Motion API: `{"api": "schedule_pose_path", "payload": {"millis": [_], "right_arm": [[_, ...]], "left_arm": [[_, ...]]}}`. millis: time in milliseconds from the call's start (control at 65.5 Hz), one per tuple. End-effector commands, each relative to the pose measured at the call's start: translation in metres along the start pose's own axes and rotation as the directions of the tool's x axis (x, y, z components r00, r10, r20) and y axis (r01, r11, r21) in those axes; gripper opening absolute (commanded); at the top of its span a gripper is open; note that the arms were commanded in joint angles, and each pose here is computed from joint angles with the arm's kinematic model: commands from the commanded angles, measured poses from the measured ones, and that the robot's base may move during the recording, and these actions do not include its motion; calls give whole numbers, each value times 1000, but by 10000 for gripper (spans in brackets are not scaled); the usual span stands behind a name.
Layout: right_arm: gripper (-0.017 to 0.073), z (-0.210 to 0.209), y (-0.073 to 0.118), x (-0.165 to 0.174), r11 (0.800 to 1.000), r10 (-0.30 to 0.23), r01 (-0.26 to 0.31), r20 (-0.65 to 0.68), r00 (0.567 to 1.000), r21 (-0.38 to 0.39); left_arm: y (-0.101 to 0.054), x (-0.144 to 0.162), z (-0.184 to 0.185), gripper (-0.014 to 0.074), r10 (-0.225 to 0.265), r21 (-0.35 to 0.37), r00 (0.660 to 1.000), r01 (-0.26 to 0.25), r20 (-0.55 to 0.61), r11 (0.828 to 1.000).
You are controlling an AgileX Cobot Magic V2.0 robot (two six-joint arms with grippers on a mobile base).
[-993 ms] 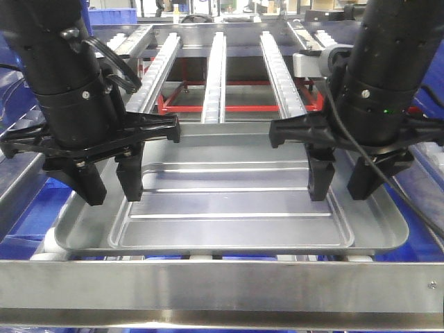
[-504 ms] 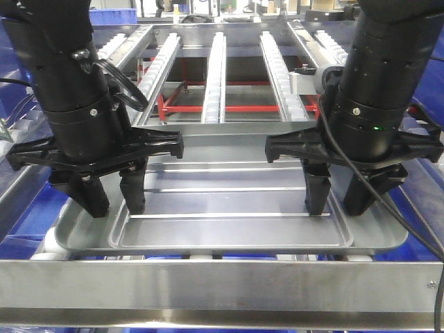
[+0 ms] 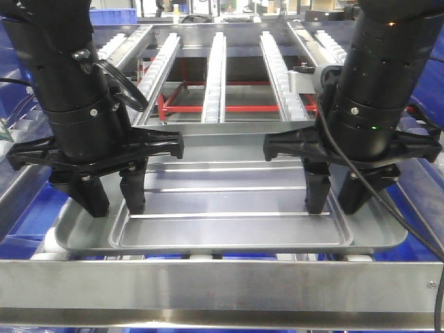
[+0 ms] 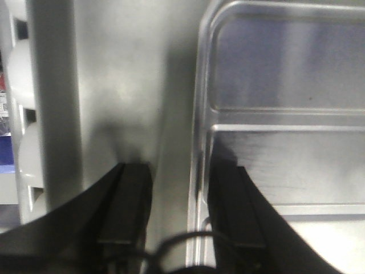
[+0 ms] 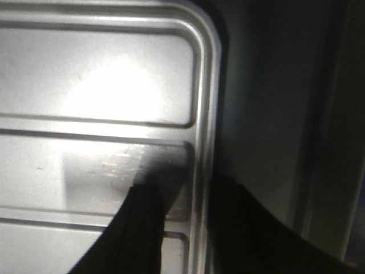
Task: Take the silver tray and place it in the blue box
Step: 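Close both grippers on the tray's opposite rims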
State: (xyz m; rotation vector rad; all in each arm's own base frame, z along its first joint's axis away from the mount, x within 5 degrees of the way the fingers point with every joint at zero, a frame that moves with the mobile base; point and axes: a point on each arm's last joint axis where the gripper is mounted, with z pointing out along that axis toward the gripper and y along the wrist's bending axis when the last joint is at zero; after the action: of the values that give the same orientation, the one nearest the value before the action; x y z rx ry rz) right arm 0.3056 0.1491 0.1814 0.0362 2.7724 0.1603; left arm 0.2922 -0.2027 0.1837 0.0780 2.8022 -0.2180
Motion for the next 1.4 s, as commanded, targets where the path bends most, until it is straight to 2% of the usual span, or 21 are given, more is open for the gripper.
{"api": "schedule_pose_path", "payload": {"millis": [0,336,428,580,611,1283,1390], "right_arm": [[304,-15,5,-14,999,2,3,97,995,-50],[298,-15,4,-14,999,3,2,98,995,-50],[248,-15,4,-14,999,3,2,98,995,-50],[64,-15,4,-14,999,3,2,98,995,-50],[44,-15,4,-14,999,3,2,98,995,-50],[49,-15,5,-15,998,4,3,112,994,-59],[51,-30,6,-18,999,6,-3,83,996,-36]], "left_arm": [[-5,-6,-13,176,7,23,999,-8,43,1000],[-4,-6,-13,165,7,21,999,-8,40,1000],[-4,-6,-13,84,7,21,999,-8,40,1000],[-4,-6,-13,-107,7,22,999,-8,41,1000],[-4,-6,-13,-103,7,22,999,-8,41,1000],[-7,-9,-14,-95,2,44,998,-5,67,999],[-7,-13,-33,-95,4,16,999,-5,48,1000]]}}
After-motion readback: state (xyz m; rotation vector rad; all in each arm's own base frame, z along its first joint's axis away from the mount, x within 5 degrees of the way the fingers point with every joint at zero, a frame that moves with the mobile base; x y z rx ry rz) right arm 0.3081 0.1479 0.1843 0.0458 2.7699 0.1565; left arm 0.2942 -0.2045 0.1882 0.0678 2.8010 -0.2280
